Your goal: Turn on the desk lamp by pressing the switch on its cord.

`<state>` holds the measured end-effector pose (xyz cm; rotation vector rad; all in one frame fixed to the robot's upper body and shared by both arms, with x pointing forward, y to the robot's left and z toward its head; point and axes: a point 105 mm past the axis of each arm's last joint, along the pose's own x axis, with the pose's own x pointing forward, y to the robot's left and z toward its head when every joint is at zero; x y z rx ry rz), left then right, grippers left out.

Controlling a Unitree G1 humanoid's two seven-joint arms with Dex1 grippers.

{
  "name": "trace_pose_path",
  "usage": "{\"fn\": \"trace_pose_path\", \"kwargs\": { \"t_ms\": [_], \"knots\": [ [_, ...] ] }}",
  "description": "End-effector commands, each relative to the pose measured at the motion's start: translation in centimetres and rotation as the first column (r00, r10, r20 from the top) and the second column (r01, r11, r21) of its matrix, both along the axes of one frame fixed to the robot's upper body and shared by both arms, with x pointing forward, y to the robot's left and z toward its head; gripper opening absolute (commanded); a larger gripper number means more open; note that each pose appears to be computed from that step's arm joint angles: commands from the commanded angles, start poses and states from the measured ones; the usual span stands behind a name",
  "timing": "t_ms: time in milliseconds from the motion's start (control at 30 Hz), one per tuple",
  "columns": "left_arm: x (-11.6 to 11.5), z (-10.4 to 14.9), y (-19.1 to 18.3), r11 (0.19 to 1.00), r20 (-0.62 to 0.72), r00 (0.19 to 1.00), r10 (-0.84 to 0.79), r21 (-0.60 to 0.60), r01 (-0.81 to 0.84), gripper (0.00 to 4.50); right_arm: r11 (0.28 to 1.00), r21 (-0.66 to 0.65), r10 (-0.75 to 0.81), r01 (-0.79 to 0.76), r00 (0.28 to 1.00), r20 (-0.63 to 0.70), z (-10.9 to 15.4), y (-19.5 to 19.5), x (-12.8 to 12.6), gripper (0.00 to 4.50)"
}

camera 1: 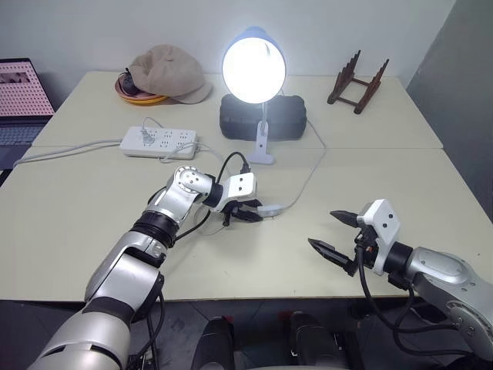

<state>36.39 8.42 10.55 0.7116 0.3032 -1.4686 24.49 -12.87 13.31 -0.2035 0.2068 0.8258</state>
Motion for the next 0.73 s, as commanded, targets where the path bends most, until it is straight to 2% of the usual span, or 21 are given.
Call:
{"fn": "trace_pose_path", "kwargs": {
  "t_ms": [33, 333, 500, 733],
  "knots": [
    [-0.6, 3.0, 1.4, 0.999, 0.027, 0.999, -0.03, -0.035, 0.031, 2.54, 1.0, 0.001, 0.019, -0.019, 0.999, 0.035, 0.9, -0.4, 0.0, 4.5],
    [-2.2, 7.2, 7.8, 0.985, 0.038, 0.986, 0.162, -0.067, -0.16, 4.39, 0.996, -0.043, 0.082, -0.082, 0.997, 0.009, 1.5, -2.9, 1.5, 4.5],
    [-3.1, 8.9, 12.5, 0.925, 0.039, 0.928, 0.371, -0.1, -0.366, 4.48, 0.991, -0.069, 0.118, -0.119, 0.993, -0.016, 2.0, -4.8, 2.5, 4.5],
    [-3.4, 8.5, 13.5, 0.883, 0.068, 0.884, 0.462, -0.125, -0.452, 4.48, 0.99, -0.061, 0.126, -0.127, 0.992, -0.018, 1.7, -5.1, 3.8, 4.5]
  ]
}}
